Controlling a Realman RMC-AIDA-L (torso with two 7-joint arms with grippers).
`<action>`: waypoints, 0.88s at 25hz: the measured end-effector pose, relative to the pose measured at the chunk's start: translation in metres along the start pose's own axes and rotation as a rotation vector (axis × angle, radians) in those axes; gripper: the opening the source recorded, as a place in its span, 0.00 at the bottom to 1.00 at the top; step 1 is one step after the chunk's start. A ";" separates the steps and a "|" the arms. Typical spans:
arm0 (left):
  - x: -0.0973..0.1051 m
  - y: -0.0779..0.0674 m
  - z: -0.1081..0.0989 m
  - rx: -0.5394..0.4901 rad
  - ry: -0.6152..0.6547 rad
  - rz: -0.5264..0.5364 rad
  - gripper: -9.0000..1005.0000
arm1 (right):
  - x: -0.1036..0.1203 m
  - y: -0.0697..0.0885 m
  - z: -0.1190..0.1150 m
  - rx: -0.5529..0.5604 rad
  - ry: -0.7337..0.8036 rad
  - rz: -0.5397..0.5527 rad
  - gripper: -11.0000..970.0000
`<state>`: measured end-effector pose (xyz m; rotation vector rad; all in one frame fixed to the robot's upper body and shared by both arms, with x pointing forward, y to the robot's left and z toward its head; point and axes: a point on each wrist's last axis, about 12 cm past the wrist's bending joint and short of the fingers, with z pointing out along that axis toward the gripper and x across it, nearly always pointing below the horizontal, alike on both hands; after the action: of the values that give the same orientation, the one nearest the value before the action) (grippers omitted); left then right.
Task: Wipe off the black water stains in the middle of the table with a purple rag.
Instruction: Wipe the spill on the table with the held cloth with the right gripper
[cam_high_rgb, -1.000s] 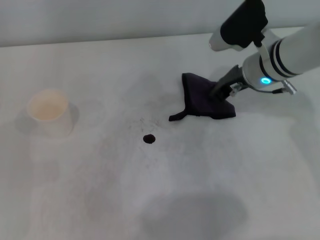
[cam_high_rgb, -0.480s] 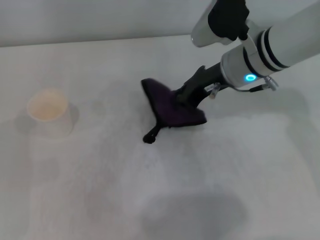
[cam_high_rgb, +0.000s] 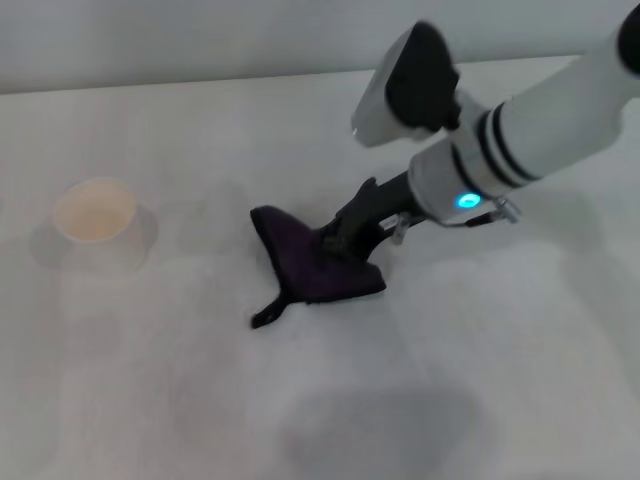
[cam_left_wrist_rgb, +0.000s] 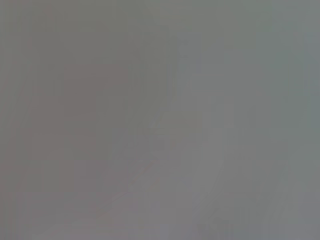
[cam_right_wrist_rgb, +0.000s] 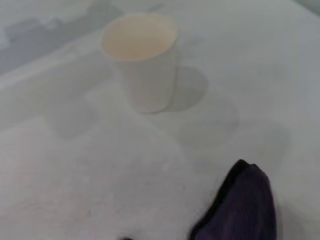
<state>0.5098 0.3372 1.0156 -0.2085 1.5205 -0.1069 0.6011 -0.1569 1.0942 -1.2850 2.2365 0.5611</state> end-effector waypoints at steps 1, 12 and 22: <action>0.000 0.000 0.000 0.000 0.000 0.000 0.87 | 0.001 0.002 0.006 0.010 0.008 -0.013 0.10; 0.001 0.000 0.000 -0.001 0.006 -0.001 0.87 | 0.011 0.022 0.030 0.008 0.017 -0.067 0.09; 0.001 0.000 0.001 -0.001 0.007 -0.001 0.87 | 0.013 0.026 0.033 -0.011 0.022 -0.109 0.09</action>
<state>0.5107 0.3368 1.0150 -0.2102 1.5275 -0.1076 0.5793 -0.1347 1.0629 -1.4157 2.1677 0.5219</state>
